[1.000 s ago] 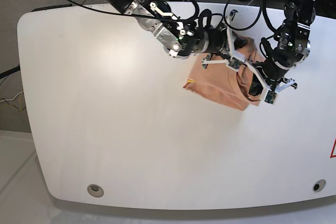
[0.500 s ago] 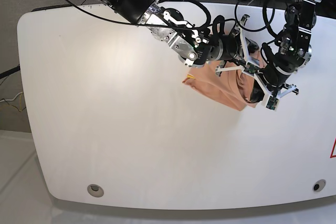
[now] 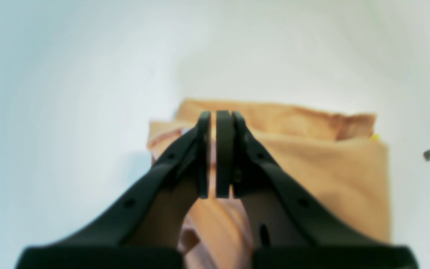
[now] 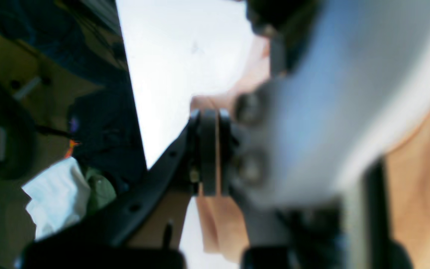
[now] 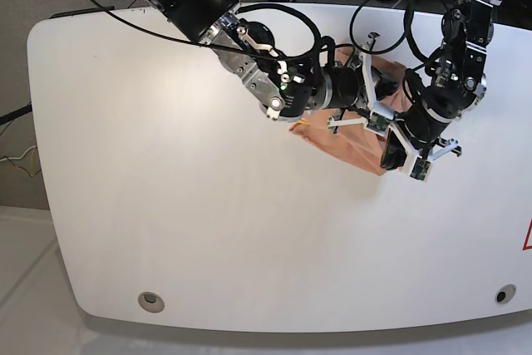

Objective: Fold the T-shirt properly
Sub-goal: 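Fold the edge held by the right gripper over toward the left gripper, then move the right gripper back to the shirt and grasp its edge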

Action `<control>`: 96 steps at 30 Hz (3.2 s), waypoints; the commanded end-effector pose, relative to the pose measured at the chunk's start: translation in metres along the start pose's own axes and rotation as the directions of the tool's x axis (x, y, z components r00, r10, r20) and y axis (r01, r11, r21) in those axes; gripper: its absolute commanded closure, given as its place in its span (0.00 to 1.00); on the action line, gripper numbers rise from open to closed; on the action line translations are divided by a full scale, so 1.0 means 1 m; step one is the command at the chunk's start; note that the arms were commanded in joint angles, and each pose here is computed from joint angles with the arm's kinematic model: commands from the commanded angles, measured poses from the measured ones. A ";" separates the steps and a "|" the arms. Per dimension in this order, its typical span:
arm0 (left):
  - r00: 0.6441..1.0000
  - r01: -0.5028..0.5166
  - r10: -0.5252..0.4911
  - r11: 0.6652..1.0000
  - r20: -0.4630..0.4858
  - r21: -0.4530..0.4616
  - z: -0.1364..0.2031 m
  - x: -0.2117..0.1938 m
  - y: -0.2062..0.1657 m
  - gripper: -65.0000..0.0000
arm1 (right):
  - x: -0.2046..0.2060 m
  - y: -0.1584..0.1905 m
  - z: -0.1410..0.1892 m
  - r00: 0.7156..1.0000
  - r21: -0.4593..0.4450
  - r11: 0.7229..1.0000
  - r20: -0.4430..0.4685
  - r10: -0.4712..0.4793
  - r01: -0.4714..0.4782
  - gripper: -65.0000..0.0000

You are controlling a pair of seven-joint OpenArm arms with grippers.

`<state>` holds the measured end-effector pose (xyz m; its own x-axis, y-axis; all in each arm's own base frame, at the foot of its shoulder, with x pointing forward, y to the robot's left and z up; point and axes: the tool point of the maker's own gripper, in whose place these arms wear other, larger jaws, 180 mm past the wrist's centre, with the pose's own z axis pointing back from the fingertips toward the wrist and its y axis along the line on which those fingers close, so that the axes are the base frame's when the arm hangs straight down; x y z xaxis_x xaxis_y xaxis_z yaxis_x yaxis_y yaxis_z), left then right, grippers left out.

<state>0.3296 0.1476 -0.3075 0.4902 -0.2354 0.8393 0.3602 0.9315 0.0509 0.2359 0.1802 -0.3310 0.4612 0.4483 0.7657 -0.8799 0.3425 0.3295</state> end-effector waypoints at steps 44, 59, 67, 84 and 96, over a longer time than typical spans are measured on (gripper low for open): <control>0.944 -0.189 0.196 0.981 -0.266 0.053 0.009 -0.069 -0.029 0.99 | -0.029 -0.187 0.126 0.979 -0.520 0.830 0.091 -0.183 0.204 1.00; 0.946 -0.186 0.192 0.981 -0.260 0.048 0.010 -0.061 -0.031 0.99 | -0.021 -0.167 0.102 0.986 -0.469 0.868 0.067 -0.152 0.165 1.00; 0.946 -0.190 0.201 0.979 -0.254 0.069 0.007 -0.041 -0.019 0.99 | -0.006 -0.163 0.096 0.986 -0.455 0.875 0.087 -0.139 0.164 1.00; 0.931 -0.216 0.235 0.972 -0.280 0.096 0.016 -0.057 -0.013 0.99 | 0.005 -0.168 0.083 0.992 -0.423 0.898 0.051 -0.112 0.123 1.00; 0.909 -0.239 0.257 0.966 -0.328 0.094 0.024 -0.079 -0.024 0.99 | 0.020 -0.143 0.047 0.998 -0.349 0.935 -0.003 -0.062 0.058 1.00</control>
<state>0.2568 0.1503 -0.3729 0.8242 -0.0656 0.5624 0.1500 0.9831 -0.1052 0.3584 0.0858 -0.3519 0.5454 0.4461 0.7096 -0.7402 0.6535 0.1581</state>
